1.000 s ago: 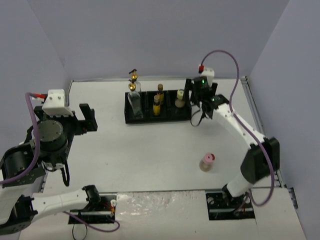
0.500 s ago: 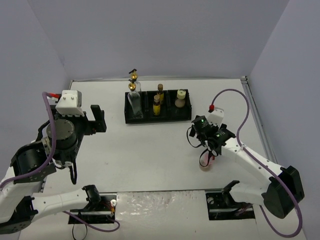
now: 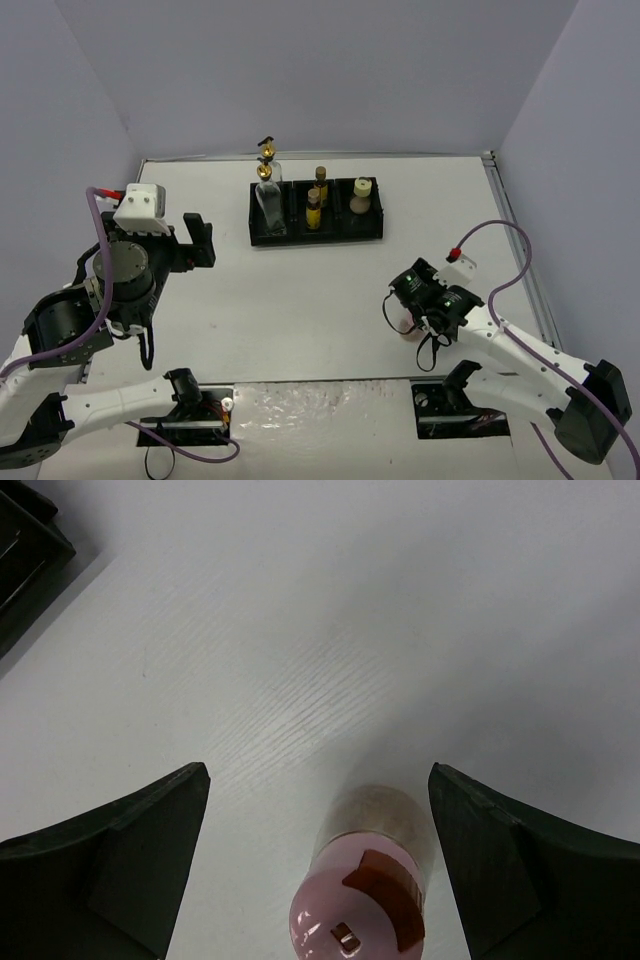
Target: Organize the condiment bottles
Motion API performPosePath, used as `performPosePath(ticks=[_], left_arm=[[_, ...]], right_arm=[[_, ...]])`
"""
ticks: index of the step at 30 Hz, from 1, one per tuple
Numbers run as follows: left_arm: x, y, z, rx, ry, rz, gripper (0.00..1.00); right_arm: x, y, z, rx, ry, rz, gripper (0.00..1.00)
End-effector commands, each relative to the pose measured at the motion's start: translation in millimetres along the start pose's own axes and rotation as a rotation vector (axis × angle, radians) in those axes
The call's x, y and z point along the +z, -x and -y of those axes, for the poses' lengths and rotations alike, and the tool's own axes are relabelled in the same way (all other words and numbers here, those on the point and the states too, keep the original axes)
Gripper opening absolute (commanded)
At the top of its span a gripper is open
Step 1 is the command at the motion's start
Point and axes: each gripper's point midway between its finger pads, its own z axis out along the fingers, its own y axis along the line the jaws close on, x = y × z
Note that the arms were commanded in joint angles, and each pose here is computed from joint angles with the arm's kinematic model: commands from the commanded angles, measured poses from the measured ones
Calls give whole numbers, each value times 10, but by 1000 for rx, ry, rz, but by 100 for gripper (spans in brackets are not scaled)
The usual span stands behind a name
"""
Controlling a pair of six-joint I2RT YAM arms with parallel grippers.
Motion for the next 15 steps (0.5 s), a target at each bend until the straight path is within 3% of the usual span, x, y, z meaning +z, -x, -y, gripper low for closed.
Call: performPosePath(ticks=[1,15], left_arm=[[-7,133,37,-38,-19,40,92],[-76,105,-62,-55,-16,42,92]], right_arm=[[-51,-9,91,63,-30,48,88],[-156,-341,-9,43,13,33,81]])
